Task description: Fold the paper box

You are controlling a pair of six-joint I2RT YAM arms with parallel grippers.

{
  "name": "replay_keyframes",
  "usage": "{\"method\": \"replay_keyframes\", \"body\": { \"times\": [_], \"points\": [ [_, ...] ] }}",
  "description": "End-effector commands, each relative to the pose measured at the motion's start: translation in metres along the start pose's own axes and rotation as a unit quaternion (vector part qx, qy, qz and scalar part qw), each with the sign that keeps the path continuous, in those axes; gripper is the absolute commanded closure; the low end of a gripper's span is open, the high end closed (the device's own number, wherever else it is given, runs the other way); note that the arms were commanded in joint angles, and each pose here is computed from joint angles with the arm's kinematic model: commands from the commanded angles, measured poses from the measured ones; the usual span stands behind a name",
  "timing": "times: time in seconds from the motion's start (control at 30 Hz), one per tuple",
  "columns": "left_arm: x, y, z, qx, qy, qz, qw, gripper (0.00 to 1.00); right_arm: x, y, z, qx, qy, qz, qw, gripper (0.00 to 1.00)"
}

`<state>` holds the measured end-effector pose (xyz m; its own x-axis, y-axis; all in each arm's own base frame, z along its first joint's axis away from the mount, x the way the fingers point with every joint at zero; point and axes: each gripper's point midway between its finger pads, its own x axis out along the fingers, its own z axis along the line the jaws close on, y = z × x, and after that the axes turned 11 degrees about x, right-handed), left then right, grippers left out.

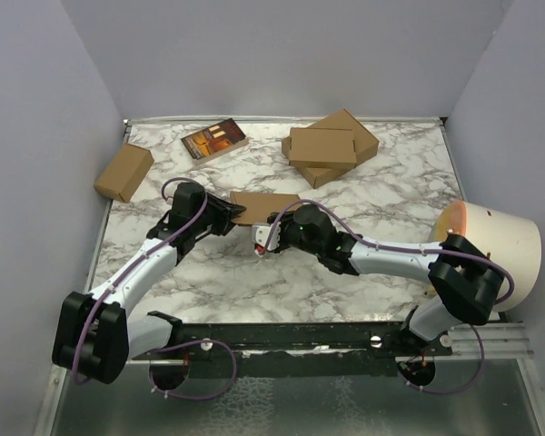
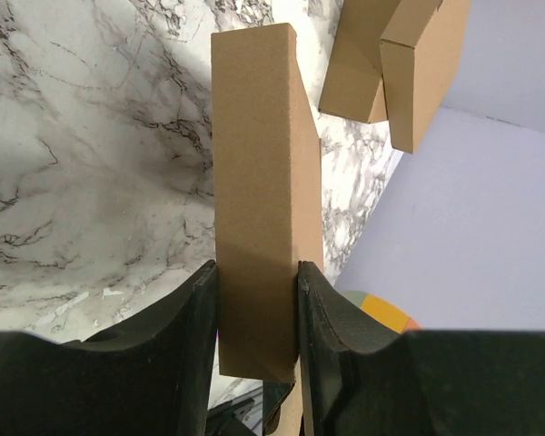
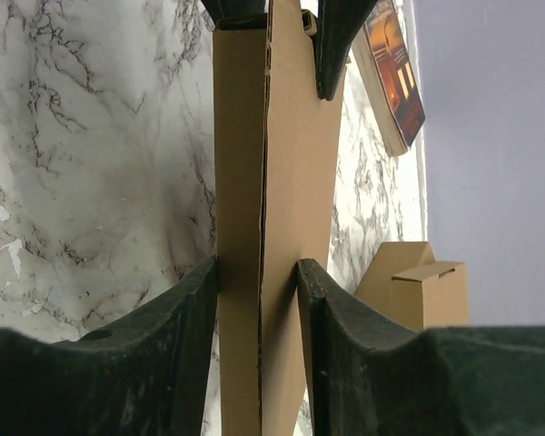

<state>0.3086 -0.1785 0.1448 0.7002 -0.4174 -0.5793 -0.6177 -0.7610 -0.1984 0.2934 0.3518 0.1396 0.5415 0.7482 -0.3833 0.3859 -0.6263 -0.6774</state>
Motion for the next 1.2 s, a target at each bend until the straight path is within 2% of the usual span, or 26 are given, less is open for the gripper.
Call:
{"method": "replay_keyframes", "body": {
  "times": [0.0,0.17,0.4,0.6,0.8,0.93,1.1,1.17],
  "points": [
    [-0.007,-0.003,-0.013,-0.019,0.024,-0.003,1.0,0.71,-0.001,-0.008,-0.006,-0.003,0.018,-0.013,1.0,0.64],
    [-0.009,-0.004,-0.015,-0.023,0.028,-0.005,0.999,0.45,-0.003,-0.011,-0.007,0.003,0.021,-0.018,1.0,0.68],
    [-0.015,-0.008,-0.018,-0.021,0.03,-0.017,0.999,0.24,-0.007,-0.015,-0.014,0.022,0.036,-0.021,0.999,0.7],
    [-0.037,-0.026,-0.03,0.028,0.035,-0.069,0.997,0.22,-0.012,-0.026,-0.021,0.066,0.03,-0.038,0.997,0.7],
    [-0.076,-0.053,-0.057,0.128,0.061,-0.152,0.978,0.21,-0.021,-0.033,-0.038,0.163,-0.007,-0.054,0.985,0.7],
    [-0.098,-0.054,-0.08,0.213,0.129,-0.184,0.951,0.22,-0.033,-0.037,-0.056,0.245,-0.036,-0.074,0.966,0.7],
    [-0.116,-0.03,-0.104,0.314,0.258,-0.19,0.894,0.23,-0.053,-0.037,-0.075,0.363,-0.087,-0.099,0.922,0.7],
    [-0.116,-0.023,-0.104,0.335,0.279,-0.187,0.88,0.23,-0.061,-0.035,-0.079,0.406,-0.109,-0.107,0.901,0.7]
  ]
}}
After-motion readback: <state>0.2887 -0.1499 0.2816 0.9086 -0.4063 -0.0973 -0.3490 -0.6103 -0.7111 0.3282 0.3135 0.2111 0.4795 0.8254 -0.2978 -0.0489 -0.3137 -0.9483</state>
